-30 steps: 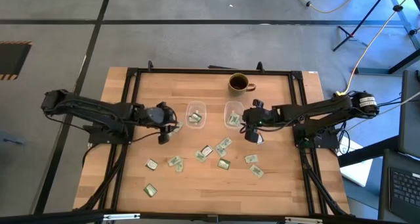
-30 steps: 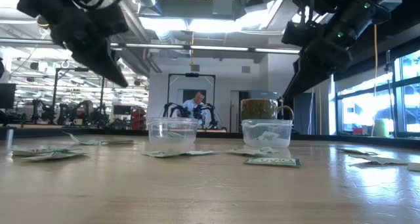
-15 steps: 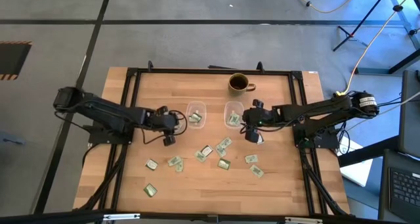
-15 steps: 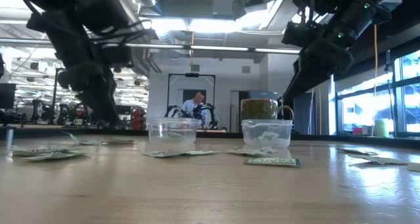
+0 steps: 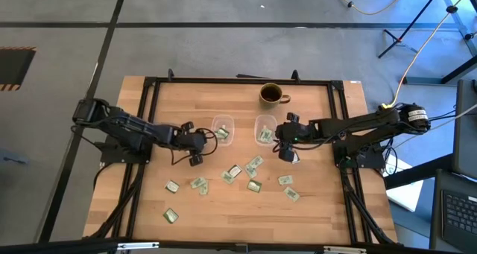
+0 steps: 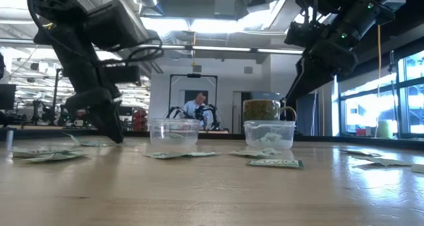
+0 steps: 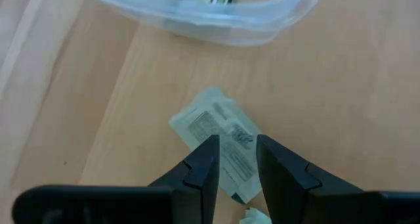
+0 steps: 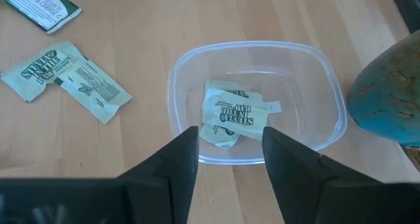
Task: Pick and place items into bin
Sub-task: Put the stevia packet into the right transparent bin
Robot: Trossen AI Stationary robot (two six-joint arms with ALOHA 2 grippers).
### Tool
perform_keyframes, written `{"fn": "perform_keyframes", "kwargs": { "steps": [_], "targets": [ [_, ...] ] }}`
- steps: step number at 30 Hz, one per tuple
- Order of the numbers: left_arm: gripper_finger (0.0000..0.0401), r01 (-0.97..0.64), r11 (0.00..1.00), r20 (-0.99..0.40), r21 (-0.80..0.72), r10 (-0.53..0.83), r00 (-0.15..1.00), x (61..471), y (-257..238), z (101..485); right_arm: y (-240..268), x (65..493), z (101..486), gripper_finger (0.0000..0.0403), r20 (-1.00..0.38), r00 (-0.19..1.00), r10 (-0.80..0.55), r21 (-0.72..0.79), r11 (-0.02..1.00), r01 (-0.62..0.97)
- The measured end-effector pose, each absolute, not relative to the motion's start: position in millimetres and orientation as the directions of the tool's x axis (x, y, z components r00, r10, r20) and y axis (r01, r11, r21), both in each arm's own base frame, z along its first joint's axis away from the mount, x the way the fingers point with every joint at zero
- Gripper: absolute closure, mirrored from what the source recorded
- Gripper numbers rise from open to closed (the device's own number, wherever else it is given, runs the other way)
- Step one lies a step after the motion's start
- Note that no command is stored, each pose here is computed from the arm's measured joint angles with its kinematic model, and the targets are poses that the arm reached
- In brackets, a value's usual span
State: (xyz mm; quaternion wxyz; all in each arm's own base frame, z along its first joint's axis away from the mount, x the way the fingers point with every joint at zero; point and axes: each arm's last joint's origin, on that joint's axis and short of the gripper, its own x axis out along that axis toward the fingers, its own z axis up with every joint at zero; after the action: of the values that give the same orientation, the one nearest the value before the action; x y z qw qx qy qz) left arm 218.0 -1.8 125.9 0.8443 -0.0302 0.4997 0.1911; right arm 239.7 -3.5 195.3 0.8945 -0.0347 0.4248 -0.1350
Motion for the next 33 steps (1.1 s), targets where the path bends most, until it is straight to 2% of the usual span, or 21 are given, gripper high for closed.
{"fn": "perform_keyframes", "kwargs": {
  "steps": [10, 25, 33],
  "targets": [
    [0.0311, -0.374, 0.915, -0.863, 0.149, 0.305, 0.402, 220.5, -1.6, 118.7, -3.5, 239.7, 195.3, 0.0231, -0.751, 0.602, -0.271, -0.177, 0.961, 0.212],
    [0.0382, -0.367, 0.919, -0.873, 0.144, 0.292, 0.391, 219.2, -1.9, 117.4, -3.4, 239.7, 195.2, 0.0231, -0.751, 0.602, -0.271, -0.177, 0.961, 0.211],
    [0.0396, -0.353, 0.925, -0.871, 0.142, 0.286, 0.399, 219.6, -2.0, 125.0, -3.4, 239.6, 195.2, 0.0231, -0.752, 0.601, -0.270, -0.177, 0.961, 0.211]
  ]
}}
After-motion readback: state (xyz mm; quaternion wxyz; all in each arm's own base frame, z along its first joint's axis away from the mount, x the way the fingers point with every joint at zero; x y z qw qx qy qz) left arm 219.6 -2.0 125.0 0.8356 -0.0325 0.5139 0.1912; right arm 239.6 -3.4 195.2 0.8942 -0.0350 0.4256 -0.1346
